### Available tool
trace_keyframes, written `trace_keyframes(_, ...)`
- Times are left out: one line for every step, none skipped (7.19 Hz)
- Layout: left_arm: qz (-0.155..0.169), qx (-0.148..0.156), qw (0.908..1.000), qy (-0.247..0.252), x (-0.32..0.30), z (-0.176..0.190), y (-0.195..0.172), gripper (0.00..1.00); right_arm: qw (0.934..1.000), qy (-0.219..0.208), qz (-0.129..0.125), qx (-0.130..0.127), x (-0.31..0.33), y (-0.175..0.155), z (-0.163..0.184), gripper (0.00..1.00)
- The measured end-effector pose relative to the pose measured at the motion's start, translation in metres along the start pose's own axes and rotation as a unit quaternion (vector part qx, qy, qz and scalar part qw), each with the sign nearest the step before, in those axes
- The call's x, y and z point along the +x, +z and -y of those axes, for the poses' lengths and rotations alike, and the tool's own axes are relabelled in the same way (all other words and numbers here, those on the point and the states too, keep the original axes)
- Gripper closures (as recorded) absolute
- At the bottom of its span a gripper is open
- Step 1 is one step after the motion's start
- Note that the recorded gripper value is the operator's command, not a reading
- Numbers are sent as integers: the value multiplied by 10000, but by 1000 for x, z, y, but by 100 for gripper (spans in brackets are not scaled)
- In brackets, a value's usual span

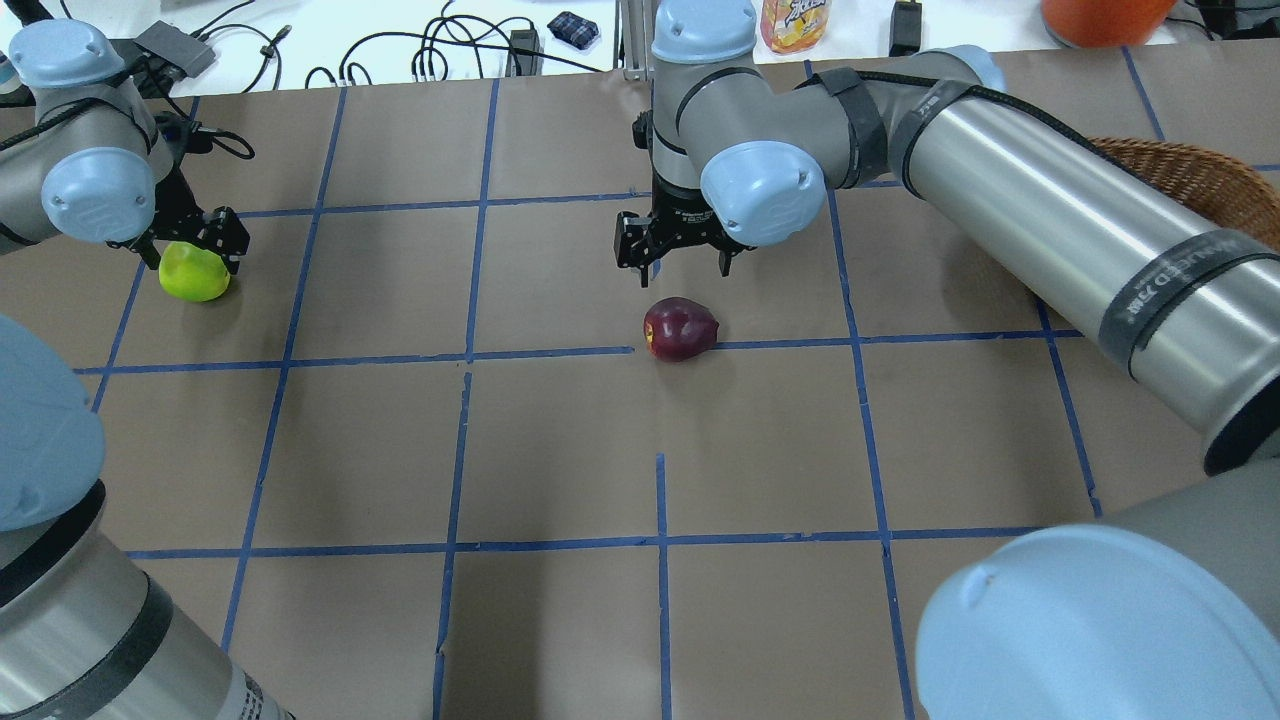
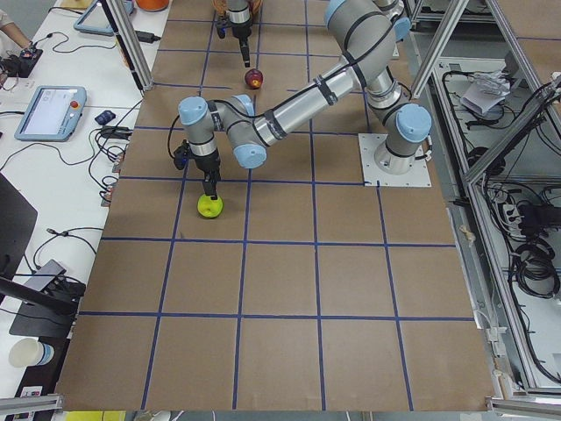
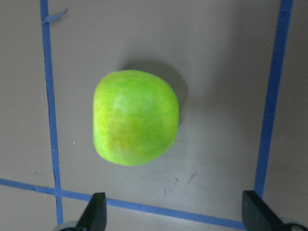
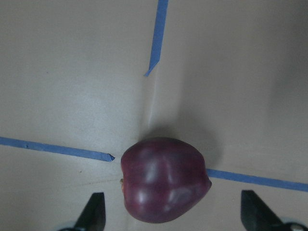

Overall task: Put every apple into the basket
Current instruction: 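Grasp the purple apple with the right gripper while the left grasps the green apple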

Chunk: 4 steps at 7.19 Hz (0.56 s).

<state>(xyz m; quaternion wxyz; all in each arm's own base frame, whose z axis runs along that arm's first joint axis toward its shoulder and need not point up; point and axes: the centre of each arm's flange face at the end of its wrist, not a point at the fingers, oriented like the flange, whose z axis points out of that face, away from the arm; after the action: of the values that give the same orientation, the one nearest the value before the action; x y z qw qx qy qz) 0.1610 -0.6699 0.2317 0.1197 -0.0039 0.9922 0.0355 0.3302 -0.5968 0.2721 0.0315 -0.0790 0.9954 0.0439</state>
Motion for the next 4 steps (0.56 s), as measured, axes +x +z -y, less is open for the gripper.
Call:
trace_keyframes(158, 27, 9997, 158, -3, 3, 7, 0, 9999, -22, 71, -88, -1, 10, 0, 0)
trace_keyframes(322, 60, 9990, 319, -6, 6, 10, 0, 9998, -44, 115, -145, -2, 17, 0, 0)
trace_keyframes(400, 64, 9983, 411, -7, 7, 12, 0, 9997, -92, 132, -179, -3, 22, 1, 0)
trace_keyframes(420, 47, 9981, 455, -7, 8, 16, 0, 9996, -166, 136, -194, -3, 27, 2, 0)
